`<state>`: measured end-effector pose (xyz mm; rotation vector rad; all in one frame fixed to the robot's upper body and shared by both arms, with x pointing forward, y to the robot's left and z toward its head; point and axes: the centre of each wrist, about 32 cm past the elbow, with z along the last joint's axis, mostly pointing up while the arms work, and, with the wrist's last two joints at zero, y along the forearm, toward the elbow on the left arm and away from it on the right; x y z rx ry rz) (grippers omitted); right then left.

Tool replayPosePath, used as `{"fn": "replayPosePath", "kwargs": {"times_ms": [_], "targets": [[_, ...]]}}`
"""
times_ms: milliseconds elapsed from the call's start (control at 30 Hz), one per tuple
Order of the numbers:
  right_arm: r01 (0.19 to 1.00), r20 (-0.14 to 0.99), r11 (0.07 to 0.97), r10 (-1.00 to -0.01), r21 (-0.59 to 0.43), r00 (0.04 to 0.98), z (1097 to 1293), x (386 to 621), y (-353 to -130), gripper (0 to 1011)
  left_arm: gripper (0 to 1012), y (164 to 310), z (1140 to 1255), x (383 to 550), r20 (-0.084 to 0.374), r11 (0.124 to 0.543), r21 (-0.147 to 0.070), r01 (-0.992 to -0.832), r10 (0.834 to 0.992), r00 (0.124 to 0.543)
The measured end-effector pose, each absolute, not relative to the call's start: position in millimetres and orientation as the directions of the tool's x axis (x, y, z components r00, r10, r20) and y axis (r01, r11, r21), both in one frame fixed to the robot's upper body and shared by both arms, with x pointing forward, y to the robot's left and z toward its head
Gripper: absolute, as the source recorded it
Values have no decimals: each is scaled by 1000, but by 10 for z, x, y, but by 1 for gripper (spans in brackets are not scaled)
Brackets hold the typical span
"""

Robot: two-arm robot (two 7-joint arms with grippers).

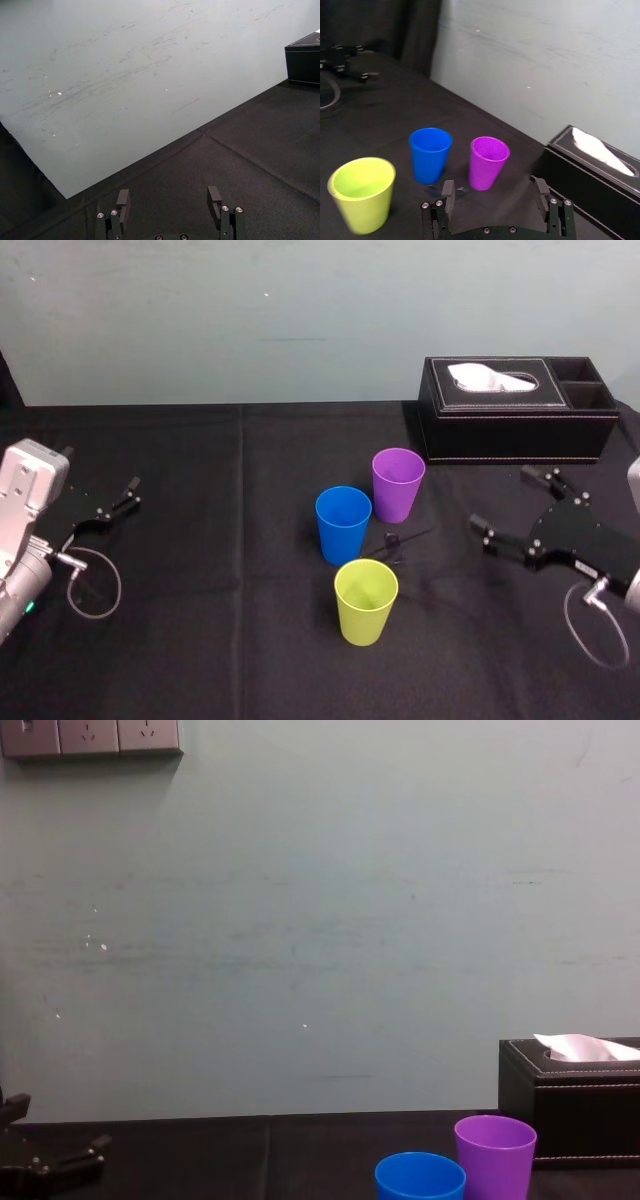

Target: Stack the three plastic cups sequentially using one hand.

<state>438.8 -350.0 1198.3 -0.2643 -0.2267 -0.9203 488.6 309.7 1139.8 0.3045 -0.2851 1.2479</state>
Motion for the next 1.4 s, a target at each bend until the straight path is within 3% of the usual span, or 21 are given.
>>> {"fn": "replayPosePath", "kwargs": {"times_ms": [567, 1400], "targets": [[695, 283, 691, -638, -200, 716, 11819, 4178, -3420, 1003, 1010, 3097, 11398, 4886, 374, 287, 70, -955, 880, 292], [601, 193, 761, -569, -243, 799, 11596, 4060, -3172, 1003, 1010, 3097, 11398, 4886, 374, 287, 70, -955, 880, 292]]}}
